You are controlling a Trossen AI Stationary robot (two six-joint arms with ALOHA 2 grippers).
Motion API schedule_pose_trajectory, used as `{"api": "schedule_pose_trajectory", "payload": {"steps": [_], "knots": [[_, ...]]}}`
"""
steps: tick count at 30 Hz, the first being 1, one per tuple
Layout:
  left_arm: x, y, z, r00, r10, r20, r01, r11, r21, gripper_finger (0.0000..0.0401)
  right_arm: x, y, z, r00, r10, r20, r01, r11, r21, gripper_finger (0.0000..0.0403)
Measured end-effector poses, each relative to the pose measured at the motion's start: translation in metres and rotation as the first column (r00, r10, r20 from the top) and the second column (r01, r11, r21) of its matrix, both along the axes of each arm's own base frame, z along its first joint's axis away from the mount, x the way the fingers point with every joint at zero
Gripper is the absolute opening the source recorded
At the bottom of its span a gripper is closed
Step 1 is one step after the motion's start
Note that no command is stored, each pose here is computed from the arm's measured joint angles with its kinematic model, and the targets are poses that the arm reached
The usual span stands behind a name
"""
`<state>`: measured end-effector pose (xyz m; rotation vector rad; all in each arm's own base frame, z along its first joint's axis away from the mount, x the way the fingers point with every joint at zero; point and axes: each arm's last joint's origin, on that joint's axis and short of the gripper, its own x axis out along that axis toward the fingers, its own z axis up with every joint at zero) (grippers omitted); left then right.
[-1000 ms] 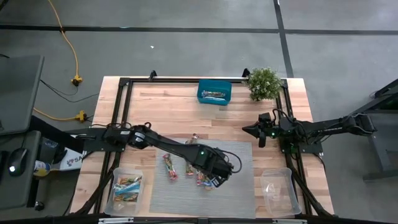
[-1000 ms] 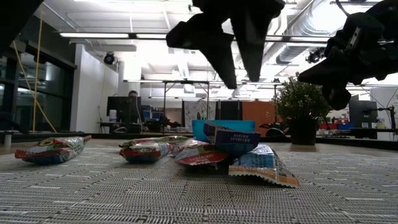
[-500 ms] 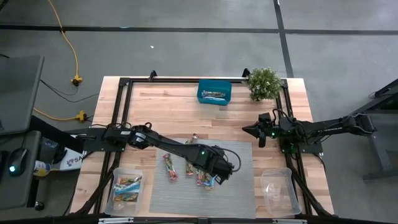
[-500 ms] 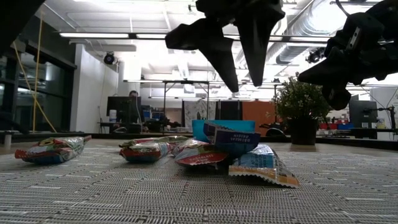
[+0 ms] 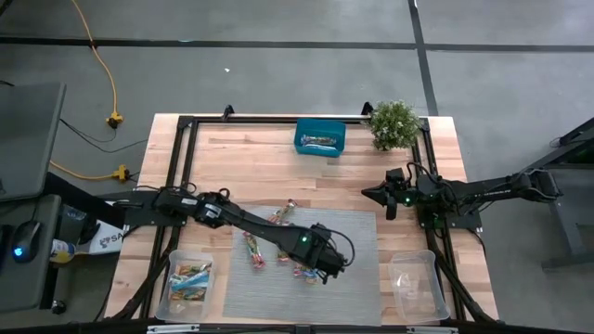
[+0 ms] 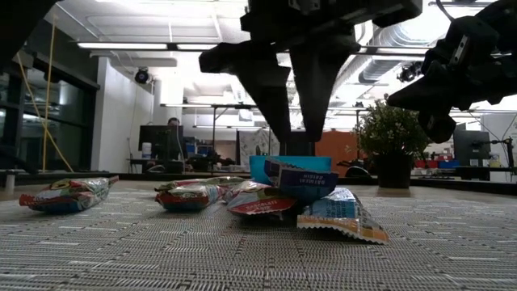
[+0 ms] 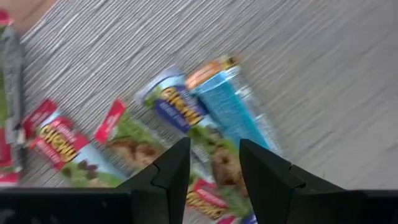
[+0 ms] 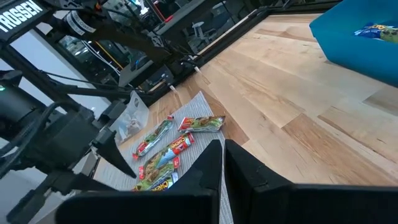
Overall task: Pick and place Granola Bars by type
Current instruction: Put the blue granola bar into the blue bin
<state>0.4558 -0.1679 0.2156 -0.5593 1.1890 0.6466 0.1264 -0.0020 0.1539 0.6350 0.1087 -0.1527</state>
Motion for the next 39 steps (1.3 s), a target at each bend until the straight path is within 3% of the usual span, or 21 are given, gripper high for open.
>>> {"api": "schedule_pose_trajectory", "payload": {"steps": [4,16,30,39], "knots": [[-0.001,0.000,-0.004,1.000,0.013,-0.023,-0.013,1.000,-0.004,0.0136,0.000,0.000,0.000,1.000,0.000,0.000,0.000,1.000,0.000,0.0000],[0.002,0.007,-0.023,0.976,0.186,-0.111,-0.195,0.978,-0.079,0.0136,0.000,0.000,0.000,1.000,0.000,0.000,0.000,1.000,0.000,0.0000],[0.017,0.023,-0.026,0.974,0.222,-0.044,-0.226,0.968,-0.111,0.0136,0.000,0.000,0.000,1.000,0.000,0.000,0.000,1.000,0.000,0.0000],[0.017,0.022,-0.035,0.973,0.215,-0.086,-0.225,0.967,-0.122,0.0136,0.000,0.000,0.000,1.000,0.000,0.001,0.000,1.000,0.000,0.0000]]}}
